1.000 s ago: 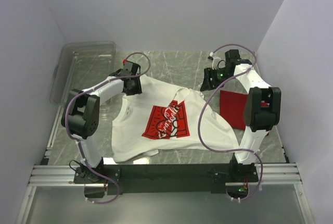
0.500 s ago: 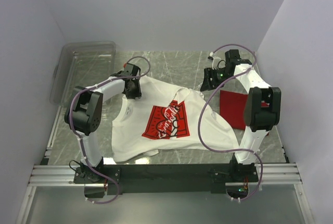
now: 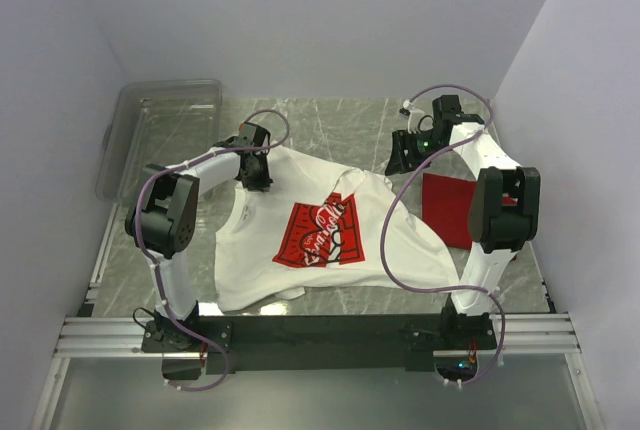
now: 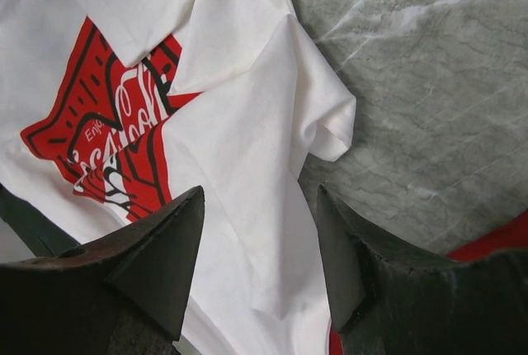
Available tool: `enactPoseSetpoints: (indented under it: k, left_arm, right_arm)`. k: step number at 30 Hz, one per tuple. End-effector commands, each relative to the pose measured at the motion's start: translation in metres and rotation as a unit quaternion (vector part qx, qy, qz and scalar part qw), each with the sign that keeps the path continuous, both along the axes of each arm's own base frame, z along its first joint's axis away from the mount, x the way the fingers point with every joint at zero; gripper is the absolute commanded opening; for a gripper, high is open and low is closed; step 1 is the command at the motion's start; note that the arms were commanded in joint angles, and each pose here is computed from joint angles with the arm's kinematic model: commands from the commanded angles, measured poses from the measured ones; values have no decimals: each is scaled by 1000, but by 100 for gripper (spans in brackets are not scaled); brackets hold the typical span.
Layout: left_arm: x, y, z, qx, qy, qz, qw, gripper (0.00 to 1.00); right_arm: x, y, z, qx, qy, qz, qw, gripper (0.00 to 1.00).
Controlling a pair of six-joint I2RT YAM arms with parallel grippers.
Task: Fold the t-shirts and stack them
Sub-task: Flatten the tshirt out
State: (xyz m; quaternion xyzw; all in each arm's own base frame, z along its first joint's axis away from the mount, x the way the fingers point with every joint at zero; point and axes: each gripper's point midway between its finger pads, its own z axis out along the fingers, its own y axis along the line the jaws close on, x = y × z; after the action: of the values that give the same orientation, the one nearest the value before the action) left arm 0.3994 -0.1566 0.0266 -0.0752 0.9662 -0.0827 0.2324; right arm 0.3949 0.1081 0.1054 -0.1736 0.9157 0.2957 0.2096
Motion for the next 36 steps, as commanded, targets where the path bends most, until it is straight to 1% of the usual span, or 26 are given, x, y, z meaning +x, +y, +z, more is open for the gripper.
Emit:
enactPoseSetpoints:
  k: [1, 2, 4, 7, 8, 10, 11, 13, 14, 18, 20, 21, 22, 23, 24, 25, 26, 28, 29, 30, 31, 32, 33, 34, 35, 36]
  left_arm:
    - [-2, -2, -3, -8, 6, -8, 1000, 16]
    - [-1, -3, 0, -11, 2, -8, 1000, 8]
    - [3, -4, 9, -16, -10, -8, 1000, 1]
    - [6, -5, 35, -28, -42, -6, 999, 1]
    - [7, -5, 52, -35, -62, -5, 997, 1]
    - [3, -2, 61, -46, -73, -4, 996, 1]
    - [1, -1, 77, -56, -91, -5, 994, 0]
    - [-7, 3, 80, -73, -94, -5, 993, 1]
    - [-9, 4, 89, -82, -104, -6, 991, 1]
    - [-21, 9, 85, -101, -95, -10, 990, 0]
    - [-23, 12, 79, -107, -89, -9, 990, 1]
    - [-23, 13, 78, -109, -88, -9, 990, 1]
    - [-23, 16, 74, -110, -84, -6, 990, 1]
    - [-23, 15, 73, -116, -82, -7, 990, 1]
    - [-23, 16, 71, -118, -81, -7, 990, 0]
    - [-22, 19, 71, -121, -81, -4, 989, 0]
    - [-22, 18, 71, -124, -80, -5, 989, 1]
    - [-22, 22, 69, -124, -79, -2, 989, 0]
    - [-21, 22, 69, -124, -80, -3, 989, 1]
    - [-21, 23, 69, -126, -79, -4, 989, 1]
    - [-20, 25, 70, -126, -81, -1, 989, 1]
    - [-20, 25, 71, -128, -82, -1, 988, 1]
    - [-20, 26, 71, -129, -82, -1, 988, 0]
    - [-19, 26, 71, -130, -82, -1, 988, 0]
    - [-20, 26, 71, -131, -82, -1, 988, 1]
    - [-20, 26, 70, -132, -81, -2, 988, 0]
  right_arm:
    - [5, 1, 7, -1, -16, 2, 1000, 63]
    - [5, 2, 6, -2, -16, 1, 1000, 63]
    - [8, 1, 3, -7, -14, -1, 1000, 63]
    - [9, 5, -3, -13, -4, 3, 1000, 63]
    - [7, 9, -8, -14, 6, 8, 1000, 63]
    - [9, 11, -11, -23, 7, 9, 1000, 63]
    - [8, 11, -17, -27, 12, 9, 1000, 63]
    - [8, 14, -22, -36, 16, 13, 999, 63]
    - [7, 13, -27, -44, 24, 12, 999, 63]
    - [0, 20, -37, -55, 37, 25, 998, 63]
    - [-5, 25, -38, -55, 43, 34, 997, 54]
    - [-5, 27, -34, -52, 39, 42, 997, 47]
    - [-6, 30, -31, -48, 37, 51, 997, 27]
    - [-13, 34, -26, -41, 45, 64, 996, 12]
    - [-17, 41, -15, -19, 37, 82, 996, 0]
    - [-23, 43, -10, -16, 23, 106, 994, 0]
    - [-33, 55, 11, -15, -12, 135, 991, 0]
    - [-59, 65, 14, -30, -42, 189, 981, 0]
    - [-82, 82, 30, -33, -66, 233, 970, 0]
    - [-107, 89, 22, -43, -74, 292, 953, 0]
    - [-122, 89, 15, -75, -77, 318, 942, 0]
    - [-136, 94, 18, -94, -101, 342, 930, 0]
    - [-174, 105, -4, -120, -93, 406, 901, 0]
    - [-183, 101, -13, -157, -100, 420, 888, 14]
    - [-187, 108, -15, -167, -123, 426, 881, 26]
    - [-197, 109, -23, -175, -114, 429, 879, 36]
